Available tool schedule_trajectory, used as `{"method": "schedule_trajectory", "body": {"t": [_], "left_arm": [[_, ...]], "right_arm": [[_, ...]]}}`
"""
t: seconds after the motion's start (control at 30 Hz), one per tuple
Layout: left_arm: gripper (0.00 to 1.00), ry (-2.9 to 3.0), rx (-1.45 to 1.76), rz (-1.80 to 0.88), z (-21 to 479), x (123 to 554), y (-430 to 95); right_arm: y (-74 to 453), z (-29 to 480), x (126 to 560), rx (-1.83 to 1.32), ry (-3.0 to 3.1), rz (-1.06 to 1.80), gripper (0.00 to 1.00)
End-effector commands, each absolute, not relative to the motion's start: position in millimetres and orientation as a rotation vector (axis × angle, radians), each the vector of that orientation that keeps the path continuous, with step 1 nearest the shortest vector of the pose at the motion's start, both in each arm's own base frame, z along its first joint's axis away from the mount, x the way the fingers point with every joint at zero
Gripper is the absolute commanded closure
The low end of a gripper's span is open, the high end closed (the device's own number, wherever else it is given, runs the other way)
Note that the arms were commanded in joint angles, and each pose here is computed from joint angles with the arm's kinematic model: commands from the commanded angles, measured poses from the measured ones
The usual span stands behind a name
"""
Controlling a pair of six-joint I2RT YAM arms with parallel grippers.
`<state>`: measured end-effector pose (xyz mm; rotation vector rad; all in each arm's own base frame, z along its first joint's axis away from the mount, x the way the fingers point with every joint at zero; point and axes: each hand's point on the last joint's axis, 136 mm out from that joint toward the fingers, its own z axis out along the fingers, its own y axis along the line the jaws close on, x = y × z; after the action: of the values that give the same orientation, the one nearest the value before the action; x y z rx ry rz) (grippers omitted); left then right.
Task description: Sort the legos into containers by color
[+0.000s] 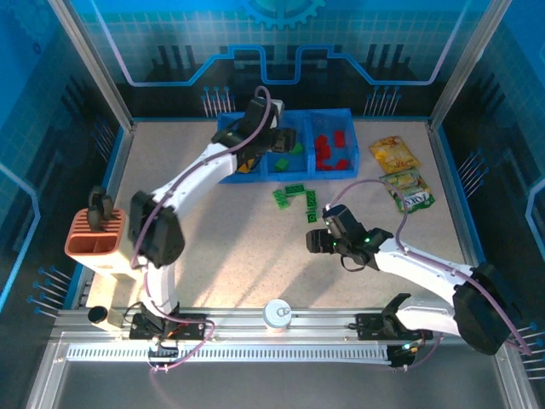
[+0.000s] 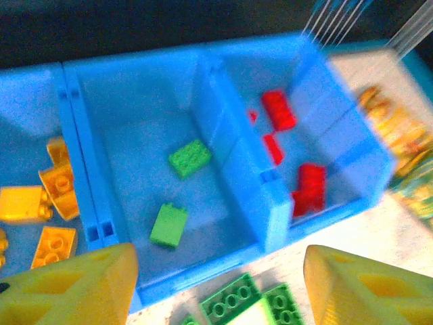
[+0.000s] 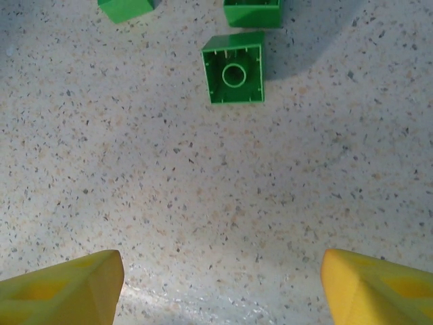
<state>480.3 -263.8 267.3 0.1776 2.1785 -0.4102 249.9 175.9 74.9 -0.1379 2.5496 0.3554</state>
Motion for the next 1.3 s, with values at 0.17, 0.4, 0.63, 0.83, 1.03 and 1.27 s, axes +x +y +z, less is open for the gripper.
{"method": "schedule_trajectory", "body": {"t": [0.17, 0.4, 0.63, 0.83, 1.03, 1.27], "left_arm": [[0.32, 1.939, 0.233, -0.566, 310, 379, -256], [0.31, 2.026, 0.163, -0.576, 257, 313, -227], [0.31, 2.170, 0.099, -0.555, 190, 269, -201], [0.31, 2.230, 0.038, -0.562, 155, 248, -187], [0.32, 2.226, 0.044, -0.557, 154, 246, -187], [0.32, 2.229, 0.073, -0.538, 152, 250, -193]], "right_arm": [[191, 79, 302, -0.226, 2.609, 0.331, 0.24], [204, 56, 332, -0.273, 2.704, 0.251, 0.27], [202, 35, 335, -0.242, 2.758, 0.152, 0.32], [201, 24, 331, -0.264, 2.779, 0.092, 0.34], [211, 39, 327, -0.300, 2.746, 0.111, 0.35], [214, 74, 331, -0.294, 2.656, 0.119, 0.35]]}}
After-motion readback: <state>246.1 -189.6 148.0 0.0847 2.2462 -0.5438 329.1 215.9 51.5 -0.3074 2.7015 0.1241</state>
